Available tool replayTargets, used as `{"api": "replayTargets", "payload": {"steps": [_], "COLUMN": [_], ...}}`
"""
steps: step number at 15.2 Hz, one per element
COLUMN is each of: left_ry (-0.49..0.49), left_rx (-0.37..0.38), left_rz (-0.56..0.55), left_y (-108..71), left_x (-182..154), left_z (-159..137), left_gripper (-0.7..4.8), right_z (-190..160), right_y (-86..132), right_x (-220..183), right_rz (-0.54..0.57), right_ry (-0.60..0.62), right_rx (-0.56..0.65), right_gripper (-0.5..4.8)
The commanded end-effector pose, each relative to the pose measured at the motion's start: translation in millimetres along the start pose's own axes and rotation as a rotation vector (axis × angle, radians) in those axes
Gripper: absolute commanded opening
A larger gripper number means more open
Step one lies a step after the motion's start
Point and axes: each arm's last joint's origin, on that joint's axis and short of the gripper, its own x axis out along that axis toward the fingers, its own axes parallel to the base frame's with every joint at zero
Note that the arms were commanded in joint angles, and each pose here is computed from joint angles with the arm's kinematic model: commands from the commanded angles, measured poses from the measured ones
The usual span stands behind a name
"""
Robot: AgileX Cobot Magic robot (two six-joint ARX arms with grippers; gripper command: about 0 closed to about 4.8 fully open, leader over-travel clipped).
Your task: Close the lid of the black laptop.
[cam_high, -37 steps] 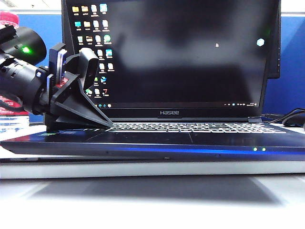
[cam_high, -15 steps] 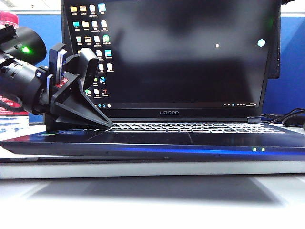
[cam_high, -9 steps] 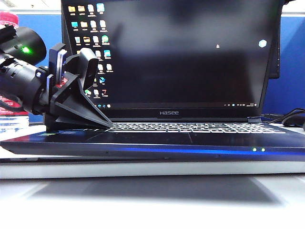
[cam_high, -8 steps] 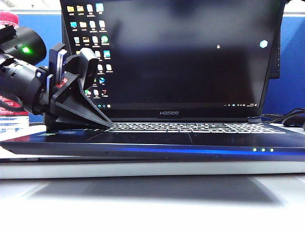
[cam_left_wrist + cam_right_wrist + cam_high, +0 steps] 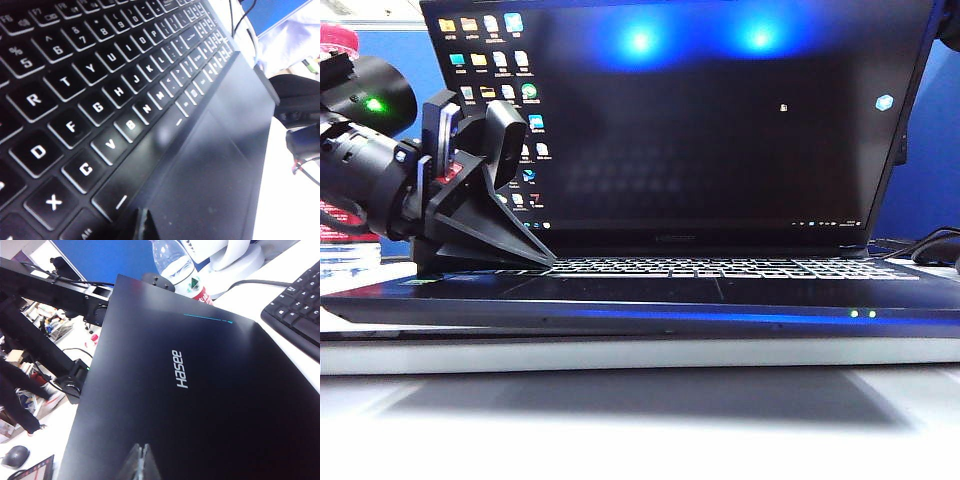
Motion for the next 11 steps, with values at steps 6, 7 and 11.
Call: {"api": "replayTargets", "payload": {"steps": [6, 7, 11], "left_ry": [-0.003, -0.011, -0.003], "left_rx": [-0.055, -0.048, -0.047], "left_rz": [-0.296, -0.316, -0.241], "left_y": [-5.3, -5.7, -3.5], "left_x": [3.2, 2.8, 3.4], "left_z": [-9.5, -8.6, -8.3], "left_gripper": [-0.05, -0.05, -0.05], "right_z": [1.7, 1.7, 2.3], "right_y": [0.2, 0.2, 0.4], "right_x": [0.3, 0.3, 0.2], "right_rz": [0.008, 0.008, 0.017], "right_ry": [-0.019, -0.019, -0.031], "right_rx": [-0.039, -0.039, -0.043], "right_gripper": [-0.06, -0.06, -0.06]}}
